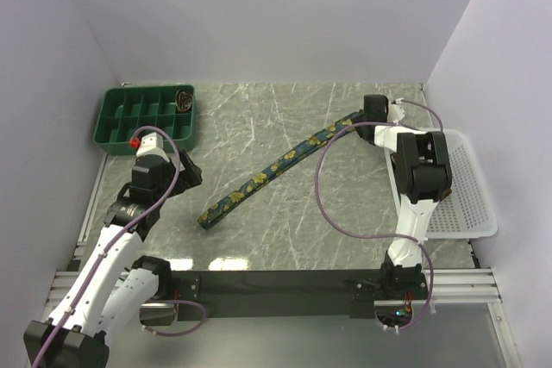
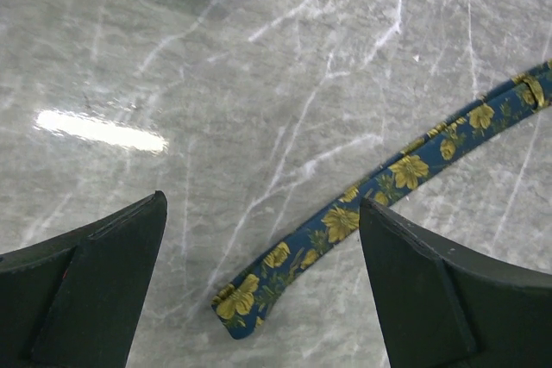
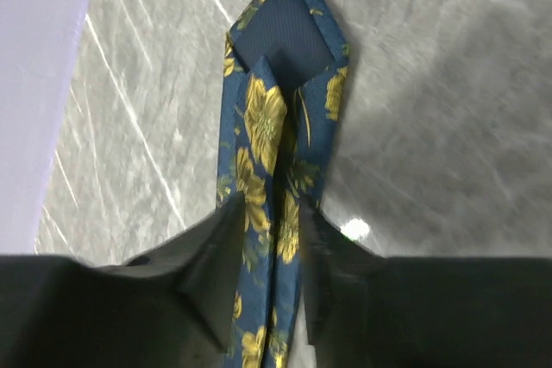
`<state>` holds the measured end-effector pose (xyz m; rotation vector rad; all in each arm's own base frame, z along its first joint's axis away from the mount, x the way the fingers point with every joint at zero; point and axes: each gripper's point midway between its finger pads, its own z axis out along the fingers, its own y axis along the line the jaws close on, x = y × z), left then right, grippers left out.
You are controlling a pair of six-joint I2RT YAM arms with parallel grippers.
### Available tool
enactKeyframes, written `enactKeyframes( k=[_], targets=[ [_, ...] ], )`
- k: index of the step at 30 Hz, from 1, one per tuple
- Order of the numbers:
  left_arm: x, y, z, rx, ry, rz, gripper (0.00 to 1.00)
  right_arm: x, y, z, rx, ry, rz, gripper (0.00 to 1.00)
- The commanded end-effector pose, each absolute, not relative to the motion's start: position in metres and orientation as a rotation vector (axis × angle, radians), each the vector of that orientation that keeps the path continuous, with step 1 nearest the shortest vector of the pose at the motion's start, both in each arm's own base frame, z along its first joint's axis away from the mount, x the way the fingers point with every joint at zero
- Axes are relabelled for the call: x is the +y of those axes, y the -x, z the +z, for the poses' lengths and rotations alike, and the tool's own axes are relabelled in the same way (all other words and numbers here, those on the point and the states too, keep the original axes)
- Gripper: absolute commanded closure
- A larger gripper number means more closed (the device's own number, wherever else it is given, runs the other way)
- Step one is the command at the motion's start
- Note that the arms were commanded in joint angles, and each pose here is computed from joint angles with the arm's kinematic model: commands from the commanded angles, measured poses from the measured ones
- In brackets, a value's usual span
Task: Roll the ties
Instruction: Flatten the tie, then roll the tie
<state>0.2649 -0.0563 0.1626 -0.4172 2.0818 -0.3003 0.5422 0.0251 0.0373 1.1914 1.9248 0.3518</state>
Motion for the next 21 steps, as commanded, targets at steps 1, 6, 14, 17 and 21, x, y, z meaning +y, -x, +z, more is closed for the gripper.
enactKeyframes(
  k=[1, 6, 14, 17, 21],
  targets=[
    [-0.07, -0.264, 0.154, 2.123, 0.422, -0.378, 0.01, 0.025, -0.54, 0.088, 1.858, -1.135, 0.328, 0.6],
    [-0.08, -0.256, 0.123, 2.234, 0.591, -0.439, 0.01, 0.038, -0.52, 0.108, 1.896, -1.038, 0.325, 0.47],
    [-0.088, -0.239, 0.08, 2.374, 0.75, -0.465, 0.07, 0.175, -0.45, 0.155, 2.043, -0.342, 0.688, 0.5],
    [-0.091, -0.233, 0.07, 2.396, 0.801, -0.484, 0.11, 0.253, -0.401, 0.16, 2.086, -0.053, 0.94, 0.52],
    [-0.09, -0.222, 0.058, 2.407, 0.878, -0.489, 0.15, 0.317, -0.356, 0.149, 2.141, 0.154, 1.091, 0.55]
  ],
)
